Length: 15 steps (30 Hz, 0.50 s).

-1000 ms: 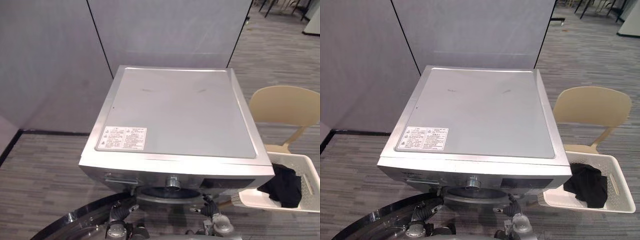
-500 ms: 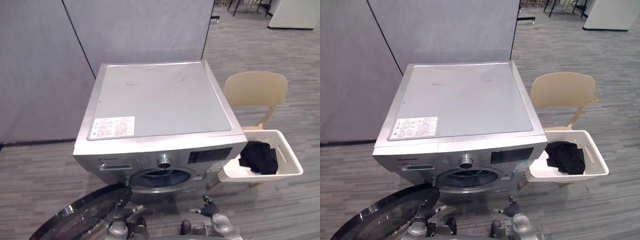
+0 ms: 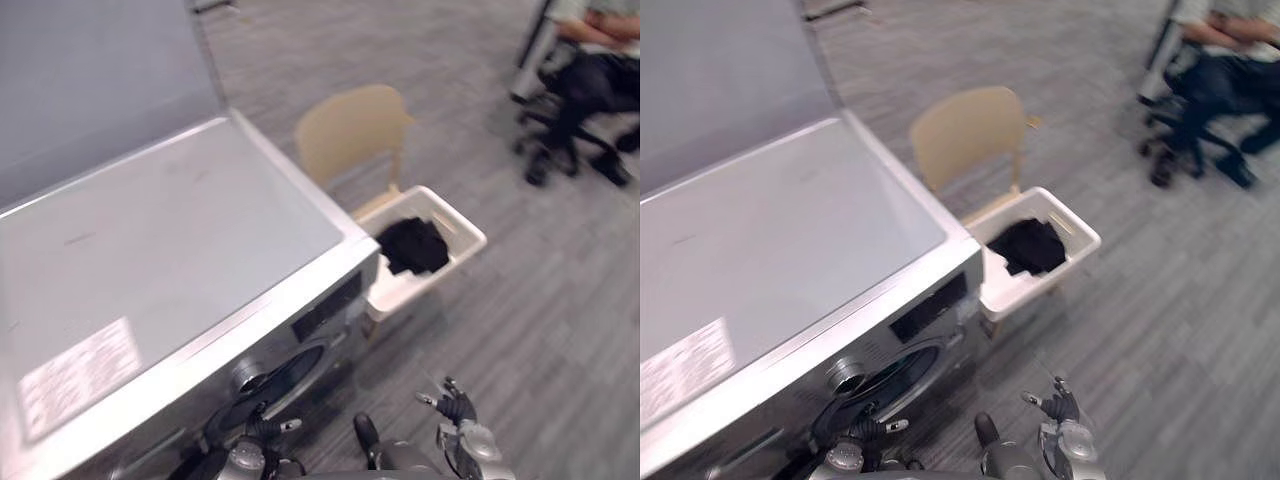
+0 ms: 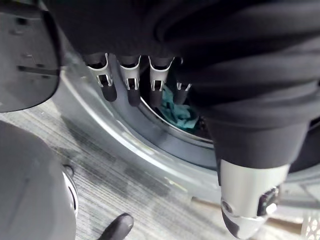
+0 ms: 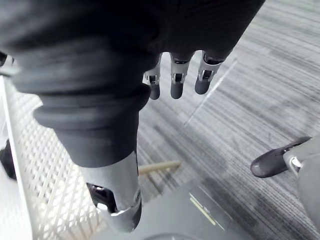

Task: Pick up the laundry basket with both hands and put the clothes into the washing machine.

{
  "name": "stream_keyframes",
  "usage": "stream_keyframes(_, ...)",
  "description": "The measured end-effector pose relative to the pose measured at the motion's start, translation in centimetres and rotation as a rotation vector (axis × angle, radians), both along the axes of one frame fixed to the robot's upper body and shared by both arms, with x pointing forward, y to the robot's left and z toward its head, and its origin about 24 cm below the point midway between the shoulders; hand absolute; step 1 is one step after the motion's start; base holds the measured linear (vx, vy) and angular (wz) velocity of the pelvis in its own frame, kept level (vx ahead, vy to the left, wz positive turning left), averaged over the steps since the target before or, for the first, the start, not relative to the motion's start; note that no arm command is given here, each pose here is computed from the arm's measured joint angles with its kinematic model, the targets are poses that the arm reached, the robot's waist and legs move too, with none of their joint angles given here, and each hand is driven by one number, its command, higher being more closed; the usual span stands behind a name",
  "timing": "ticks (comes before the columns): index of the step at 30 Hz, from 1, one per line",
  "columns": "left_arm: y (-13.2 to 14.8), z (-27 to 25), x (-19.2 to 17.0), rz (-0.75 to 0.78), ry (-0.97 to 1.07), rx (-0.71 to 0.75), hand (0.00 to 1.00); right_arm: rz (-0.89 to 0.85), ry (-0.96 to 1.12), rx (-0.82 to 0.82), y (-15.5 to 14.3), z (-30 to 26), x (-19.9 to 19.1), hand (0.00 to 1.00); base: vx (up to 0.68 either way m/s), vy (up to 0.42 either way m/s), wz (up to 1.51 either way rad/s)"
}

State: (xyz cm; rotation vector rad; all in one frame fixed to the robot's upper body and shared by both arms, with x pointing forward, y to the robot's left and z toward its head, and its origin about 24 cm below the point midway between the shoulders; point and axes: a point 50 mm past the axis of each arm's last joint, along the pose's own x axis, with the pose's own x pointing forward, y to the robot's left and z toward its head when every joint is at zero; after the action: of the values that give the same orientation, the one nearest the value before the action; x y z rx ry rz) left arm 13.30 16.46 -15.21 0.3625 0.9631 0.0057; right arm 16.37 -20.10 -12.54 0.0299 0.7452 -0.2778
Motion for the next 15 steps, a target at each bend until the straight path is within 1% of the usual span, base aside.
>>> stream_keyframes(2,0.3,0.5,1.5,-0.006,-0.037,0.016,0.00,0.018,-0.023,-0.001,0.4,0.3,0.6,0.00,0.10,0.061,-1.40)
stream_keyframes(3,0.4,0.6,1.6,-0.004,-0.041,0.018,0.00,0.029,-0.019,-0.004,0.5,0.3,0.5,0.00,0.13,0.009,-1.34)
stream_keyframes(4,0.4,0.5,1.4,0.001,-0.033,0.016,0.00,0.055,-0.018,-0.014,0.7,0.3,0.6,0.00,0.11,-0.071,-1.60)
stream_keyframes(5,-0.1,-0.3,-0.3,0.012,0.030,0.002,0.00,0.097,-0.034,-0.036,1.1,0.6,1.2,0.00,0.09,-0.080,-1.46)
stream_keyframes(6,-0.7,-0.4,-0.6,0.015,0.034,-0.020,0.00,0.101,-0.033,-0.039,1.1,0.6,1.2,0.00,0.07,-0.110,-1.03)
stream_keyframes(9,-1.7,-0.1,0.4,-0.032,0.005,-0.030,0.00,0.111,-0.033,-0.058,0.9,0.7,1.2,0.00,0.06,-0.036,-0.24)
stream_keyframes(11,-1.5,0.2,1.2,-0.030,-0.018,-0.021,0.00,0.120,-0.075,-0.062,1.0,1.5,2.7,0.00,-0.01,0.052,-0.08)
stream_keyframes(12,-1.7,0.4,1.6,-0.034,-0.034,-0.026,0.00,0.120,-0.093,-0.069,0.8,1.8,3.2,0.00,-0.02,-0.001,0.29)
stream_keyframes(15,-1.3,0.7,2.2,-0.037,-0.051,-0.015,0.00,0.126,-0.077,-0.079,0.6,1.6,2.6,0.00,0.06,-0.146,0.55)
